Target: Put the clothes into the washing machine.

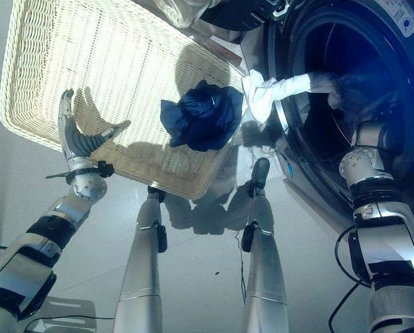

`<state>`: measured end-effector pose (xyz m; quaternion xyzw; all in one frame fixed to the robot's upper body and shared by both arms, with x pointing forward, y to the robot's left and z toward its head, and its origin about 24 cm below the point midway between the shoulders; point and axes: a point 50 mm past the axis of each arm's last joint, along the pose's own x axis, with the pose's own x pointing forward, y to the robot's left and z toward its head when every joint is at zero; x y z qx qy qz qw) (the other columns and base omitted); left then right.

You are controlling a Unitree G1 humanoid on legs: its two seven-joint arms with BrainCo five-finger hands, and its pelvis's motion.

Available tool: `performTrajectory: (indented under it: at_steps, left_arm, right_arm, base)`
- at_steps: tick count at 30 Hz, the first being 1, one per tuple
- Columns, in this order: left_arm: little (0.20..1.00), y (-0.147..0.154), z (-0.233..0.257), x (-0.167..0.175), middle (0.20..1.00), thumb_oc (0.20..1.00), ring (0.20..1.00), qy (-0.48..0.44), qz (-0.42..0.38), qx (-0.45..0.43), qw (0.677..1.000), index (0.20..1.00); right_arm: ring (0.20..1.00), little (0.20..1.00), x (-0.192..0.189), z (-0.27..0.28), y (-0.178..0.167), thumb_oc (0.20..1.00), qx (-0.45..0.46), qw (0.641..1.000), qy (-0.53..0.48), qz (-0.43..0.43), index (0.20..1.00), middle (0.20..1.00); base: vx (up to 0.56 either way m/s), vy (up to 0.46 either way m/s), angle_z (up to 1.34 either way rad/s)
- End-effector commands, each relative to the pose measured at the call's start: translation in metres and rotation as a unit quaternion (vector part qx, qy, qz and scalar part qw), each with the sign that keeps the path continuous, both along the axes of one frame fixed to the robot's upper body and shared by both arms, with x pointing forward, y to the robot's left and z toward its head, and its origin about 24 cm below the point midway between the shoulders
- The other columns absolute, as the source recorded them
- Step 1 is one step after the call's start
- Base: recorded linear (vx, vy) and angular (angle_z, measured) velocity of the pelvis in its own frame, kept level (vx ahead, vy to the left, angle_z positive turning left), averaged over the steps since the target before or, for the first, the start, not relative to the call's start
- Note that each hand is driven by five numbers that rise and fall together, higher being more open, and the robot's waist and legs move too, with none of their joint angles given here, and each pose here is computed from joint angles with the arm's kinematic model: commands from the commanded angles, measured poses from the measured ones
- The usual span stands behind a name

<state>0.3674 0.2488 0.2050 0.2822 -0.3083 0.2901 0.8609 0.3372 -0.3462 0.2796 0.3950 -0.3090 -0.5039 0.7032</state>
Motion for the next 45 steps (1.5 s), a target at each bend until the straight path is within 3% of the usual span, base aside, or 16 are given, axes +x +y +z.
performTrajectory:
  at_steps: [1,8,13,16,19,23,24,29,31,37,45]
  left_arm:
    - [1.0,0.015,-0.001,-0.005,1.0,1.0,1.0,-0.016,0.008,-0.022,1.0,1.0]
    - [1.0,-0.001,0.003,-0.001,1.0,1.0,1.0,-0.019,-0.009,-0.015,1.0,1.0]
    - [1.0,-0.01,0.01,0.004,1.0,1.0,1.0,-0.02,-0.019,-0.015,0.999,1.0]
    - [1.0,-0.023,0.012,0.008,1.0,1.0,1.0,-0.025,-0.029,-0.013,0.999,1.0]
    - [1.0,-0.029,0.013,0.01,1.0,1.0,1.0,-0.028,-0.032,-0.01,0.999,1.0]
    - [1.0,-0.038,0.018,0.012,1.0,1.0,1.0,-0.04,-0.036,-0.014,0.998,1.0]
    - [1.0,-0.041,0.02,0.013,1.0,1.0,1.0,-0.044,-0.037,-0.013,0.998,1.0]
    - [1.0,-0.048,0.026,0.015,1.0,1.0,1.0,-0.054,-0.04,-0.013,0.998,1.0]
    - [1.0,-0.05,0.031,0.016,1.0,1.0,1.0,-0.06,-0.043,-0.013,0.997,1.0]
    - [1.0,-0.054,0.037,0.018,1.0,1.0,1.0,-0.067,-0.045,-0.013,0.997,1.0]
    - [1.0,-0.059,0.04,0.018,1.0,1.0,1.0,-0.072,-0.047,-0.009,0.996,1.0]
  right_arm:
    - [1.0,1.0,-0.081,0.082,-0.069,1.0,-0.134,0.979,-0.024,-0.155,1.0,1.0]
    - [1.0,1.0,-0.038,0.078,-0.032,1.0,-0.255,0.954,0.114,-0.105,1.0,1.0]
    - [1.0,1.0,-0.007,0.08,0.014,1.0,-0.366,0.906,0.196,-0.076,1.0,1.0]
    - [1.0,1.0,0.008,0.077,0.046,1.0,-0.456,0.842,0.266,-0.107,1.0,1.0]
    - [1.0,1.0,0.013,0.078,0.057,1.0,-0.492,0.811,0.29,-0.128,1.0,1.0]
    - [1.0,1.0,0.024,0.07,0.08,1.0,-0.559,0.738,0.339,-0.167,1.0,1.0]
    - [1.0,1.0,0.026,0.068,0.087,1.0,-0.584,0.706,0.355,-0.187,1.0,1.0]
    - [1.0,1.0,0.035,0.058,0.096,1.0,-0.631,0.634,0.391,-0.218,1.0,1.0]
    - [1.0,1.0,0.04,0.051,0.096,1.0,-0.66,0.585,0.41,-0.234,1.0,1.0]
    - [1.0,1.0,0.048,0.032,0.093,1.0,-0.704,0.505,0.439,-0.24,1.0,1.0]
    - [1.0,1.0,0.05,0.008,0.086,1.0,-0.728,0.454,0.457,-0.236,1.0,1.0]
  base:
    - [0.01,0.016,0.05]
    - [0.01,-0.021,0.02]
    - [0.0,0.0,0.0]
    - [0.0,0.0,0.0]
    - [0.0,0.0,0.0]
    - [0.0,0.0,0.0]
    - [0.0,0.0,0.0]
    - [0.0,0.0,0.0]
    - [0.0,0.0,0.0]
    - [0.0,-0.002,0.01]
    - [0.0,0.0,0.0]
